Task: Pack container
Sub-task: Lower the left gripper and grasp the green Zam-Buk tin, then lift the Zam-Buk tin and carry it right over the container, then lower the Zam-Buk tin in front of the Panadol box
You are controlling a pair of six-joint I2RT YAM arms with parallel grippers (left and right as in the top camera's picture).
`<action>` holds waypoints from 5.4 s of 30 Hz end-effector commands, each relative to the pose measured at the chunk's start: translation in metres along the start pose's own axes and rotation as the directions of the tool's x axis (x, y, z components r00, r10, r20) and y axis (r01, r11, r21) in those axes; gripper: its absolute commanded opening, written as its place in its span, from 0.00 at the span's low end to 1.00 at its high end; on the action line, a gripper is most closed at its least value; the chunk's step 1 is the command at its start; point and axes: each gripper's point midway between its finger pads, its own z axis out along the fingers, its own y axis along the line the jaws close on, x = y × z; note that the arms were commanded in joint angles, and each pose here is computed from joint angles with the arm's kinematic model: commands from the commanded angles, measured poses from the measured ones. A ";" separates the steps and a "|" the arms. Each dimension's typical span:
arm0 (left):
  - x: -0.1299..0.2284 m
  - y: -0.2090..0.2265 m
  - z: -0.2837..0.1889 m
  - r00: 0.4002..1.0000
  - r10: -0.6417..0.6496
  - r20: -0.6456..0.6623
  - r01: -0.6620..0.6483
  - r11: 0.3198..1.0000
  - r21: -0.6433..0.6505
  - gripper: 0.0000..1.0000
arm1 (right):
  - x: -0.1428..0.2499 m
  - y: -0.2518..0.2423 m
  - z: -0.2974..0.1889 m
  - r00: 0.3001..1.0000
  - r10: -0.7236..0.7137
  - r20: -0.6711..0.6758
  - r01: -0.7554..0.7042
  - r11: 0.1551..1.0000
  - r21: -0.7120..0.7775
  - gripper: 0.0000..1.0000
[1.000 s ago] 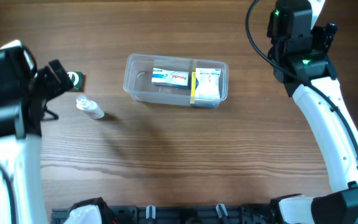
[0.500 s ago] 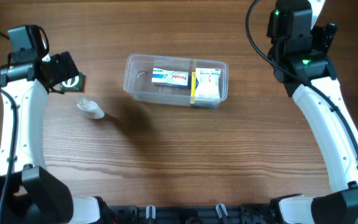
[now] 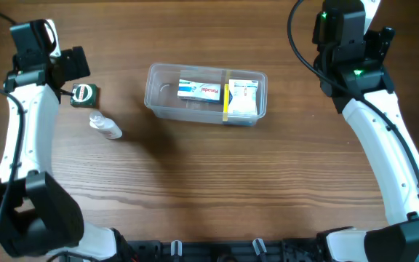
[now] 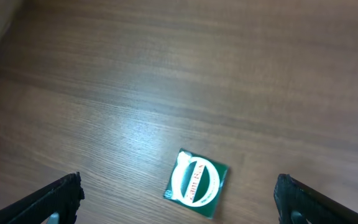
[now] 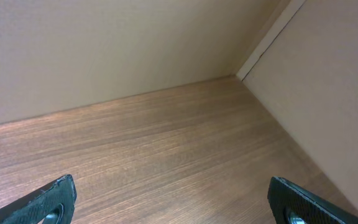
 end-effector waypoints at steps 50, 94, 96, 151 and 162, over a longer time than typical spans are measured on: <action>0.105 -0.033 0.122 0.944 0.141 -0.299 -0.097 0.983 0.157 0.64 | 0.001 0.000 0.003 1.000 0.013 -0.002 -0.013 1.000 0.019 1.00; -0.054 -0.195 -0.182 0.953 -0.017 0.302 -0.191 0.742 0.642 0.51 | 0.001 0.000 0.003 1.000 0.013 -0.001 -0.013 1.000 0.019 1.00; -0.040 -0.230 -0.195 0.951 0.034 0.307 -0.245 0.691 0.680 0.52 | 0.001 0.000 0.003 1.000 0.013 -0.002 -0.013 1.000 0.019 1.00; 0.139 -0.321 -0.067 0.918 0.287 -0.275 -0.113 0.851 0.513 0.50 | 0.001 0.000 0.003 1.000 0.013 -0.002 -0.013 1.000 0.019 1.00; 0.139 -0.323 -0.066 0.920 0.286 -0.268 -0.115 0.850 0.514 0.61 | 0.001 0.000 0.003 1.000 0.013 -0.002 -0.013 1.000 0.019 1.00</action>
